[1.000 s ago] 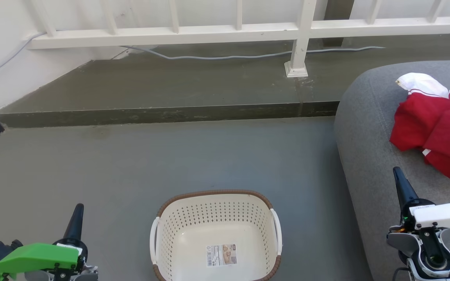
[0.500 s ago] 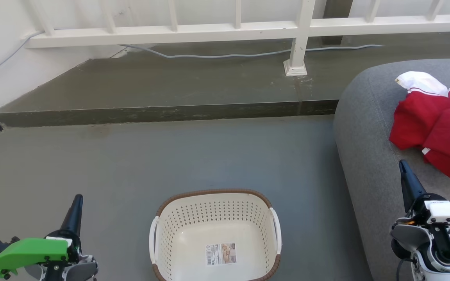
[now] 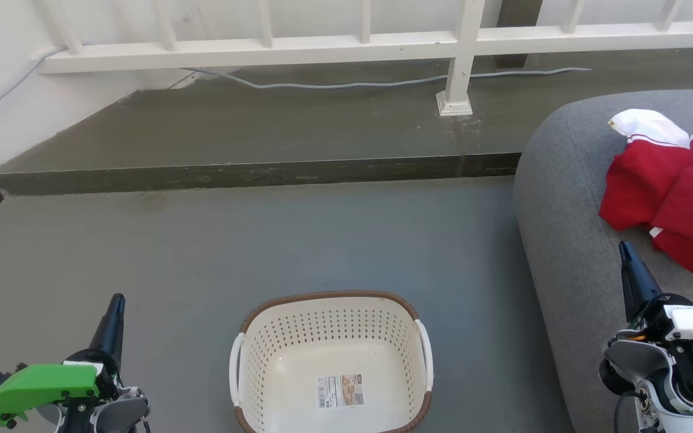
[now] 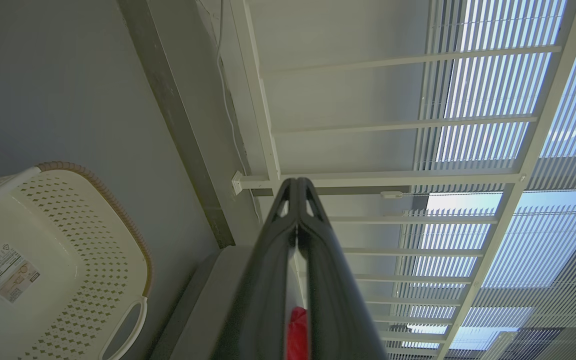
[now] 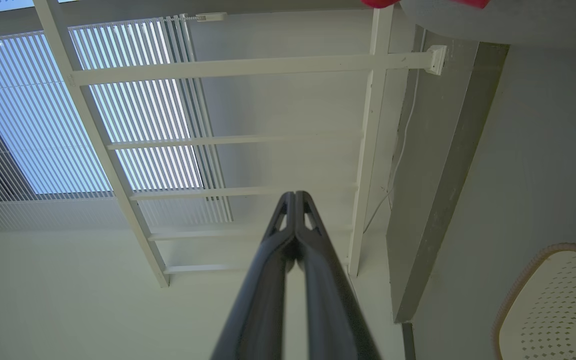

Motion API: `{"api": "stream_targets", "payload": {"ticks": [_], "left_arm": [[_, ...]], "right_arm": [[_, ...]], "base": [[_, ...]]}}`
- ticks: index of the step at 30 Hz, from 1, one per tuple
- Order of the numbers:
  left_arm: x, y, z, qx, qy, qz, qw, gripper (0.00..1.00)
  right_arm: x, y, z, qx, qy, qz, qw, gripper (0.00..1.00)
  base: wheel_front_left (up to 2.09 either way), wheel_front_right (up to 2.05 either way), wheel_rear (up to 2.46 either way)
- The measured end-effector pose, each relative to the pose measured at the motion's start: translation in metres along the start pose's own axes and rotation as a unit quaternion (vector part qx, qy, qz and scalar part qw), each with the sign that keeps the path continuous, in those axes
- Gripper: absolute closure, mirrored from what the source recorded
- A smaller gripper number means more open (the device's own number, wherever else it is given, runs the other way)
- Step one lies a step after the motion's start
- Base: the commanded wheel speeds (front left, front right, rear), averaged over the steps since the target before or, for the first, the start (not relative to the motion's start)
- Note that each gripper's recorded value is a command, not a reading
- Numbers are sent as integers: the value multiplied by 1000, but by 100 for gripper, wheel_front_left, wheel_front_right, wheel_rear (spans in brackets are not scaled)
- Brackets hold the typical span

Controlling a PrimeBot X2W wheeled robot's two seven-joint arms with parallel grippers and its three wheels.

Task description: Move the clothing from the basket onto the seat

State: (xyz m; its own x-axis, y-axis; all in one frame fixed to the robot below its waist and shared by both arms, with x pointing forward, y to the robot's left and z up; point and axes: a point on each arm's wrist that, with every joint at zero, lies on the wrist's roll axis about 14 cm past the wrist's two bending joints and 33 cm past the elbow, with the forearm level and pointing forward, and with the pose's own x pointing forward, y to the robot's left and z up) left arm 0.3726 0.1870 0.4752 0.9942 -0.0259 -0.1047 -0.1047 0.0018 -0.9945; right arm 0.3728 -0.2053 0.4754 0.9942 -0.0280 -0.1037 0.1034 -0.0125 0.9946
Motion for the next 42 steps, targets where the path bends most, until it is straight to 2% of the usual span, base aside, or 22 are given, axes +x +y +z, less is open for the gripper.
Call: {"api": "stream_targets", "payload": {"ticks": [42], "left_arm": [[2, 0, 0, -1, 0, 0, 1000, 100]], "right_arm": [[0, 1, 0, 0, 0, 2, 1000, 100]], "base": [[0, 0, 0]]}}
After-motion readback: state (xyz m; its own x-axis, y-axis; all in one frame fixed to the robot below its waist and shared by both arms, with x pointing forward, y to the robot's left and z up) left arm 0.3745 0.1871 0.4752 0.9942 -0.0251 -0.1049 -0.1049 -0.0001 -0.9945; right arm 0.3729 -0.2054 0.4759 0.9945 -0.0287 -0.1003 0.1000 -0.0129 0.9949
